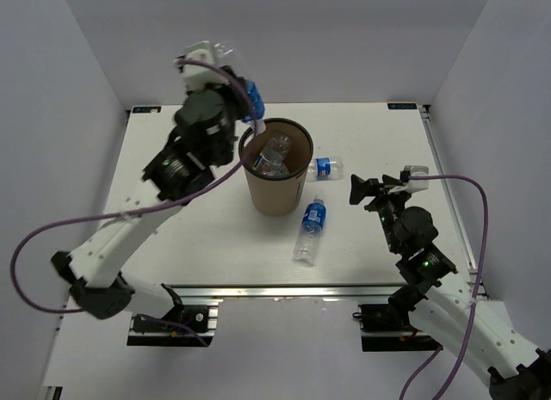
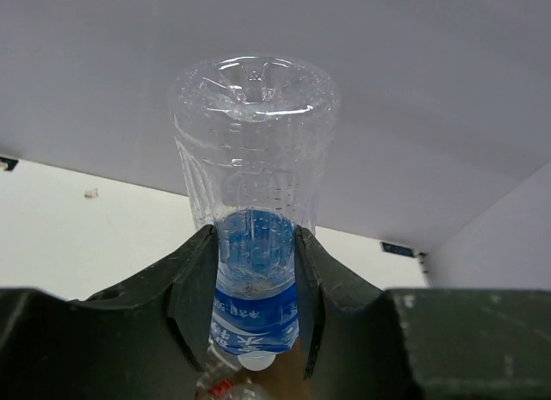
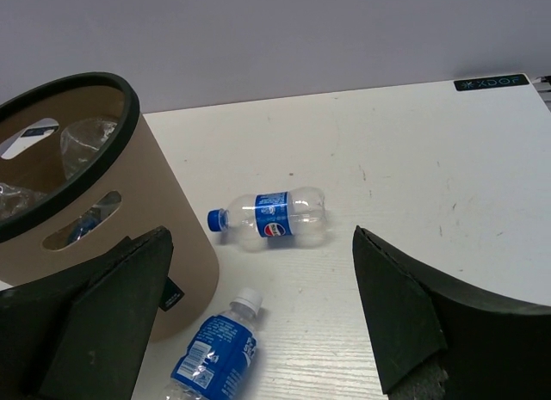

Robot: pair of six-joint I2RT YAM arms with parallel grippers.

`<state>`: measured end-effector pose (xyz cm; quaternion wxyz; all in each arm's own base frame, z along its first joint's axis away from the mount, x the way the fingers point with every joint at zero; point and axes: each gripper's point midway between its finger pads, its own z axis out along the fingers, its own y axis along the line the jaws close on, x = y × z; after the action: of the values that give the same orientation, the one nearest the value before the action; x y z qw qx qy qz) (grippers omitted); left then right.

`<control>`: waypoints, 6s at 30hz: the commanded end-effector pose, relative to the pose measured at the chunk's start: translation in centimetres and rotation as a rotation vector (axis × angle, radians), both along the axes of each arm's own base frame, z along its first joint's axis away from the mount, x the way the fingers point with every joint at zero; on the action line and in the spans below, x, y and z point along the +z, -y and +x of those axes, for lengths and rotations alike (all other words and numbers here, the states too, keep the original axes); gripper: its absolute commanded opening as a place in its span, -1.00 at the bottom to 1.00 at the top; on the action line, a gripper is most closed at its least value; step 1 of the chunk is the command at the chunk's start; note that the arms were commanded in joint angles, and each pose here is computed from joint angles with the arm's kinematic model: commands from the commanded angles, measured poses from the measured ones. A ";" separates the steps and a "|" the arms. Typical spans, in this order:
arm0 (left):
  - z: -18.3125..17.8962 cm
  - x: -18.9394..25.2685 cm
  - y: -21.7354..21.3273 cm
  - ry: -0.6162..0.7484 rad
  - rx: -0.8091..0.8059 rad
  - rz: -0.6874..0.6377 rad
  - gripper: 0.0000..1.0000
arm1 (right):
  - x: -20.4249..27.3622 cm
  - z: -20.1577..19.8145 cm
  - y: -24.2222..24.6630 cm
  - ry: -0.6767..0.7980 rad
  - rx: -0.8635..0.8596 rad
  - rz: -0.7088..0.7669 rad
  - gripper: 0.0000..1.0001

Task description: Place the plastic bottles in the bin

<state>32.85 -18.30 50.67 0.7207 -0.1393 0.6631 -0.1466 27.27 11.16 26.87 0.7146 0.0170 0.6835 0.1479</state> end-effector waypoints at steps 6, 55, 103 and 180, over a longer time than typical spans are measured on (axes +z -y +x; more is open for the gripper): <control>5.6 -7.3 4.8 -0.143 0.049 0.333 -0.66 | 0.5 0.0 1.7 0.023 -0.081 0.002 0.79; -0.1 -29.9 -13.5 -0.556 0.233 -0.069 0.96 | -20.2 2.7 -11.9 -0.772 0.171 0.301 0.69; -0.4 -30.5 -14.1 -0.560 0.236 -0.049 0.96 | 11.5 10.3 -21.5 0.703 0.555 -0.142 -0.45; -0.4 -32.0 -13.9 -0.607 0.228 -0.025 0.96 | -10.1 13.7 -20.0 -0.280 0.522 -0.438 -0.96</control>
<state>32.51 -4.79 18.69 0.4990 -0.2591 0.8265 -0.0294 40.13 34.81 35.10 0.7059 -0.2823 0.5877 0.2766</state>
